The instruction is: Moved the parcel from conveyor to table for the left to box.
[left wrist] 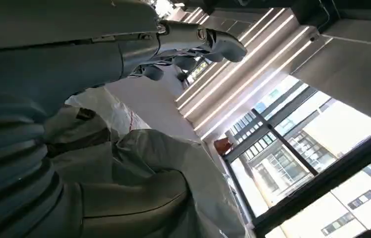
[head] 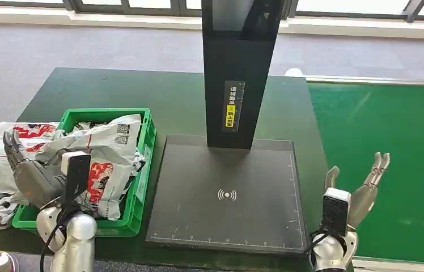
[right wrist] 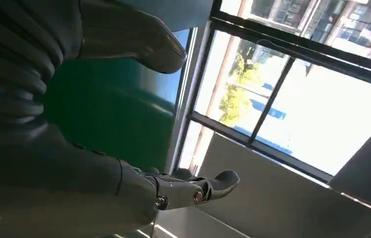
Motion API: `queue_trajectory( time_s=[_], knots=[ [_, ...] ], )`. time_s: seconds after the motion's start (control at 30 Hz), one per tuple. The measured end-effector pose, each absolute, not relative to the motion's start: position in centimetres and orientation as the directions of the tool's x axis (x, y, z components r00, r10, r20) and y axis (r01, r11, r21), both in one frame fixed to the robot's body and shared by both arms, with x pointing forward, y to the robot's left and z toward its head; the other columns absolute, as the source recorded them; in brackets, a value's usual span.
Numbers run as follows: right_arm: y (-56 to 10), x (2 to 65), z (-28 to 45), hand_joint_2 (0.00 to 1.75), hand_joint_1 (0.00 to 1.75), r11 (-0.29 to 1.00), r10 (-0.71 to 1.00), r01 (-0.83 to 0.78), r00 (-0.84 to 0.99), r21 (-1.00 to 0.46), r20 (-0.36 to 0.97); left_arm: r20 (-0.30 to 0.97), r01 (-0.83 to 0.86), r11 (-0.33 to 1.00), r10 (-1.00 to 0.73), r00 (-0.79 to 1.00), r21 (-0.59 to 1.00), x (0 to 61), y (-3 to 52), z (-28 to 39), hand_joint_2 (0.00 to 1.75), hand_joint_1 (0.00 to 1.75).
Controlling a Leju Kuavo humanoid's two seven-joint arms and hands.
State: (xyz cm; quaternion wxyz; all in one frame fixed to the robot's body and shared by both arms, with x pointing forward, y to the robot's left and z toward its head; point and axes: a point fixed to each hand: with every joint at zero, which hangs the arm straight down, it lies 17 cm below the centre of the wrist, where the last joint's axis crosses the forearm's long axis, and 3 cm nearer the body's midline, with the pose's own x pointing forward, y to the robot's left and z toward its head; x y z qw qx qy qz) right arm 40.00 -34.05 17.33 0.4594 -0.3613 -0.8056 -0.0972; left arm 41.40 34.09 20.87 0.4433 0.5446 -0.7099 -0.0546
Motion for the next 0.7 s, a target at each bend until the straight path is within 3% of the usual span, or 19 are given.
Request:
queue_trajectory(
  time_s=[0.7],
  knots=[
    [-33.8, 40.2, 17.3, 1.75, 0.0, 0.731, 0.498, 0.656, -0.323, -0.189, 0.805, 0.565, -0.655, 0.417, -0.825, 0.02, 0.63, 42.3, 32.5, 17.7, 1.75, 0.0]
  ],
)
